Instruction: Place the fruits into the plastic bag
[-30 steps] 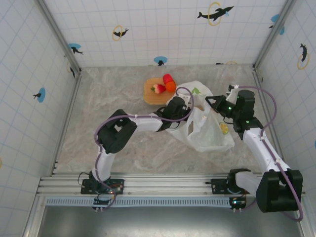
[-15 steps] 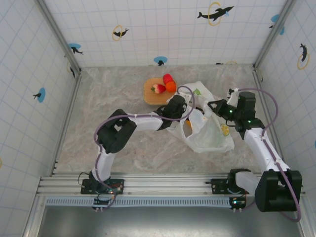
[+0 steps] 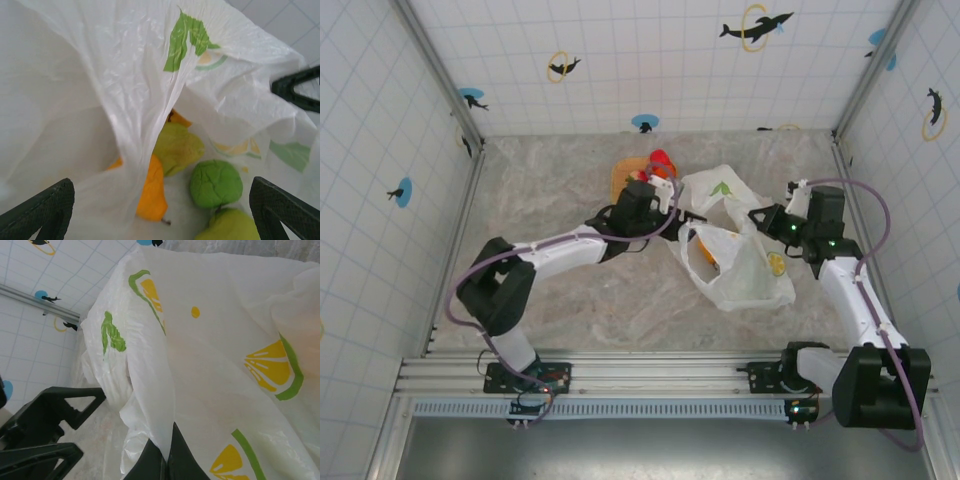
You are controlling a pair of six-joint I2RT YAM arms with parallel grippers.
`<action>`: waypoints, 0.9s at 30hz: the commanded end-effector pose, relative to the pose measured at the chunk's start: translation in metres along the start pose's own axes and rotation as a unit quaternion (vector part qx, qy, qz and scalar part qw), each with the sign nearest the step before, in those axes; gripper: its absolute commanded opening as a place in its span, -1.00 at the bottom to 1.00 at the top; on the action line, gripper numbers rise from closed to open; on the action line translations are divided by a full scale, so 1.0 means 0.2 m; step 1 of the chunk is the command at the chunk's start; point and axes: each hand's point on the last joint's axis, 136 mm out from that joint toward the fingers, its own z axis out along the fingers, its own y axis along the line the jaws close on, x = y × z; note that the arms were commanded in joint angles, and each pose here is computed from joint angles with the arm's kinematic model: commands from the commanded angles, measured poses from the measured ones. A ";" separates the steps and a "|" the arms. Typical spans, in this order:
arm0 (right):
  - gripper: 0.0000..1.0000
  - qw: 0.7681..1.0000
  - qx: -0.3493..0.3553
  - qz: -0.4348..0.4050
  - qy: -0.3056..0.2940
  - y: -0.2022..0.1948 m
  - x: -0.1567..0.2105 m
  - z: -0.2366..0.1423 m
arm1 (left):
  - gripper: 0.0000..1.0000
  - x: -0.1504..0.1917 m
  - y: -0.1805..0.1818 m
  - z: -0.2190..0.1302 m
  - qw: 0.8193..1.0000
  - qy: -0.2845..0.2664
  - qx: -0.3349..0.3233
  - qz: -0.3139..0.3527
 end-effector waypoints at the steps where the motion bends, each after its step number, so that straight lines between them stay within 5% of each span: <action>1: -1.00 1.000 -0.004 -0.011 0.002 0.02 -0.02 -0.01 | 0.83 0.09 0.06 -0.14 0.999 0.035 -0.024 0.014; 9: -1.00 1.000 -0.002 -0.011 0.001 0.01 -0.03 0.00 | 0.82 0.15 0.30 -0.33 0.991 -0.001 -0.096 -0.093; 16: -1.00 1.000 0.007 -0.026 -0.001 0.02 -0.06 -0.02 | 0.83 0.04 0.59 -0.40 0.972 -0.046 -0.183 -0.137; 23: -1.00 0.999 0.010 -0.031 -0.006 0.02 -0.07 -0.04 | 0.85 -0.05 0.91 -0.34 0.949 0.002 -0.315 0.021; 27: -1.00 0.999 0.011 -0.031 -0.007 0.01 -0.08 -0.04 | 0.88 -0.02 1.02 -0.23 0.938 0.063 -0.323 0.107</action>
